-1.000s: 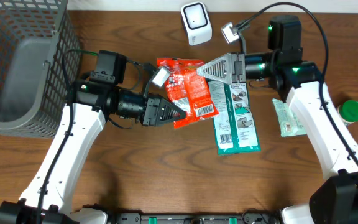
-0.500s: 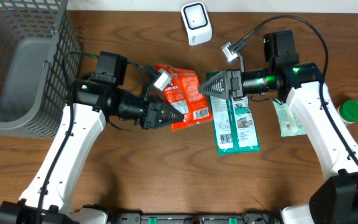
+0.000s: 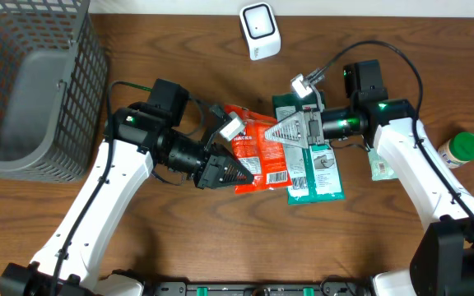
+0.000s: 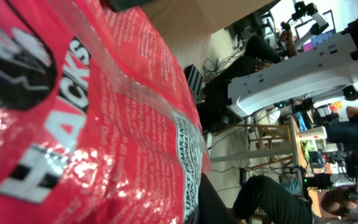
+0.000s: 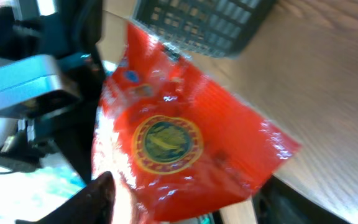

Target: Scan the item barcode

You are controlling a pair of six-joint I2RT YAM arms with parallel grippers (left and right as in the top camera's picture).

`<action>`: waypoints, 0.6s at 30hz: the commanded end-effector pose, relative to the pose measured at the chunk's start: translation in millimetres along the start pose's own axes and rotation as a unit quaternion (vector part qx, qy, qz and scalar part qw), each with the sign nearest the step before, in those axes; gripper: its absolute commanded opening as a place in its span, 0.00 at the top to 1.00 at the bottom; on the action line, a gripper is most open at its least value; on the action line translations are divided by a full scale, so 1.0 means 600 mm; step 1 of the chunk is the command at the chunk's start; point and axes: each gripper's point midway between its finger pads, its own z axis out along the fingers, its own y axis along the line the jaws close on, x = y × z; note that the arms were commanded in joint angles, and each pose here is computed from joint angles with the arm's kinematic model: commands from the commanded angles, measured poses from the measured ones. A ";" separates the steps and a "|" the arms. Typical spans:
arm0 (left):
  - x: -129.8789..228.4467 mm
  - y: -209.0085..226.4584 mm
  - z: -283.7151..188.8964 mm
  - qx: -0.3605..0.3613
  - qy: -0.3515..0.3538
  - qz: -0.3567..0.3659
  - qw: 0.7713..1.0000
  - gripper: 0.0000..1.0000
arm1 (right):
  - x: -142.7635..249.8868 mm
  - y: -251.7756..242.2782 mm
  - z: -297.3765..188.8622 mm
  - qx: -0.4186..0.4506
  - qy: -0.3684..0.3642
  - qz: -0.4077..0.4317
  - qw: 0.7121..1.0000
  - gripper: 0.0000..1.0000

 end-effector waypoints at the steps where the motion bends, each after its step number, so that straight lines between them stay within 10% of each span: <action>1: -0.002 -0.012 0.001 0.020 -0.007 0.023 1.000 0.89 | 0.002 0.049 -0.010 -0.074 -0.007 -0.050 0.996 0.39; 18: -0.003 -0.011 0.002 0.019 -0.007 0.026 0.999 0.89 | 0.007 0.062 0.008 -0.092 0.006 -0.079 0.993 0.40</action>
